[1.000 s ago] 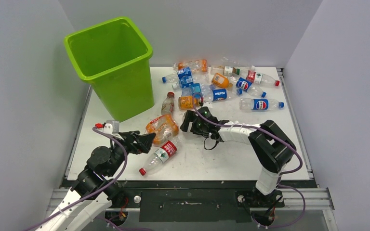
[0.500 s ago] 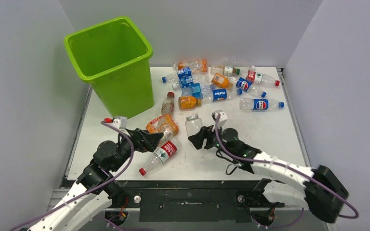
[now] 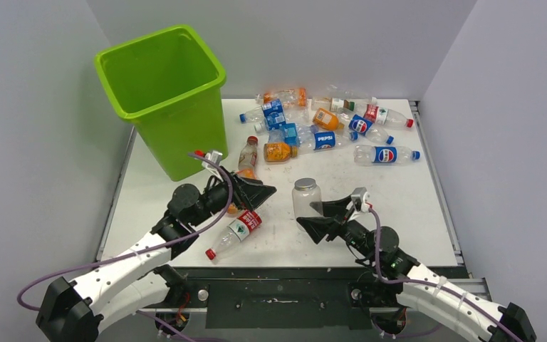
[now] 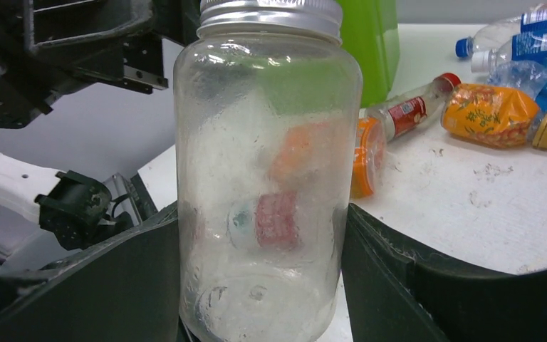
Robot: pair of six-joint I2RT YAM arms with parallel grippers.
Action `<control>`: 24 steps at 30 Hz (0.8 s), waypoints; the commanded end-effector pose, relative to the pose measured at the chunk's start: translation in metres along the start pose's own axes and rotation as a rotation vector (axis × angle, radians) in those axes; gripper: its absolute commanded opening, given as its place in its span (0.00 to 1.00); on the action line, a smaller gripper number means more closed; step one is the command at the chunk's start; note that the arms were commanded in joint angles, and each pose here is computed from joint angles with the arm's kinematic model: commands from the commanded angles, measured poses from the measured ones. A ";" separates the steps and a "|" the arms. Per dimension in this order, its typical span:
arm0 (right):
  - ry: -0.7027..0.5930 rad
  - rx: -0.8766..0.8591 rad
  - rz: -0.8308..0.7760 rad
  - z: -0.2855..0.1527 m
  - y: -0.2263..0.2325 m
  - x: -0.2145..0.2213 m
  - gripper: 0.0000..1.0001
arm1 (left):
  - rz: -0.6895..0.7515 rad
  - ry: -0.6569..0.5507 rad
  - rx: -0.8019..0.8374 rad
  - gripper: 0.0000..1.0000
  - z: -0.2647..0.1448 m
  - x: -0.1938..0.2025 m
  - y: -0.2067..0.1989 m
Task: Put the plastic bottles in the bin
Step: Pick up the plastic bottle at the center of the board.
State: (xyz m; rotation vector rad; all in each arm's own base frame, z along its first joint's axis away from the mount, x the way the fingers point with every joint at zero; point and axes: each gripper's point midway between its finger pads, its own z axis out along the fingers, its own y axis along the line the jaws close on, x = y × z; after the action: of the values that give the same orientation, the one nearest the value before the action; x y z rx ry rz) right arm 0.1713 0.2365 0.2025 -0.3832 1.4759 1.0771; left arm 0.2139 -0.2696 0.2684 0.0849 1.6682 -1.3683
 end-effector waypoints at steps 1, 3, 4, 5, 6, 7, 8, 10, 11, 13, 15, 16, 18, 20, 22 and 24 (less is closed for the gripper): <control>-0.150 -0.109 -0.012 -0.004 0.025 -0.034 0.39 | 0.062 -0.055 0.208 0.96 0.015 -0.035 -0.062; -0.170 -0.130 -0.014 -0.005 0.028 -0.035 0.38 | 0.079 -0.024 0.203 0.96 0.022 -0.031 -0.065; -0.182 -0.136 -0.019 -0.005 0.028 -0.036 0.37 | 0.092 -0.010 0.197 0.96 0.026 -0.028 -0.066; -0.183 -0.135 -0.025 -0.005 0.028 -0.034 0.36 | 0.101 0.010 0.186 0.96 0.030 -0.025 -0.067; -0.180 -0.133 -0.032 -0.005 0.027 -0.033 0.36 | 0.114 0.026 0.178 0.96 0.034 -0.022 -0.068; -0.177 -0.134 -0.039 -0.004 0.027 -0.031 0.36 | 0.126 0.044 0.174 0.96 0.037 -0.018 -0.070; -0.174 -0.134 -0.047 -0.003 0.028 -0.030 0.36 | 0.136 0.051 0.174 0.96 0.039 -0.016 -0.072; -0.169 -0.129 -0.063 -0.002 0.027 -0.028 0.35 | 0.155 0.051 0.168 0.96 0.042 -0.014 -0.075; -0.168 -0.125 -0.068 -0.001 0.026 -0.028 0.35 | 0.160 0.051 0.165 0.96 0.044 -0.014 -0.077; -0.167 -0.123 -0.077 0.000 0.026 -0.028 0.35 | 0.168 0.060 0.162 0.96 0.047 -0.012 -0.078; -0.162 -0.124 -0.081 0.001 0.027 -0.027 0.35 | 0.175 0.080 0.146 0.96 0.050 -0.009 -0.077; -0.158 -0.126 -0.082 0.001 0.027 -0.026 0.35 | 0.180 0.094 0.140 0.96 0.052 -0.007 -0.077; -0.150 -0.127 -0.086 0.002 0.027 -0.024 0.35 | 0.186 0.124 0.123 0.97 0.056 0.000 -0.074; -0.146 -0.126 -0.085 0.002 0.027 -0.023 0.35 | 0.196 0.144 0.119 0.99 0.058 0.004 -0.075; -0.145 -0.126 -0.084 0.002 0.027 -0.023 0.35 | 0.206 0.154 0.120 1.00 0.060 0.009 -0.076; -0.145 -0.129 -0.083 0.003 0.028 -0.024 0.35 | 0.219 0.154 0.120 1.00 0.061 0.013 -0.077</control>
State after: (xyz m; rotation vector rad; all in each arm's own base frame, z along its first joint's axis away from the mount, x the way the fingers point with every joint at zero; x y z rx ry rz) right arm 0.1591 0.2450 0.2073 -0.4559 1.3588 1.0964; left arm 0.1999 -0.3474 0.3028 0.4070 1.7000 -1.3498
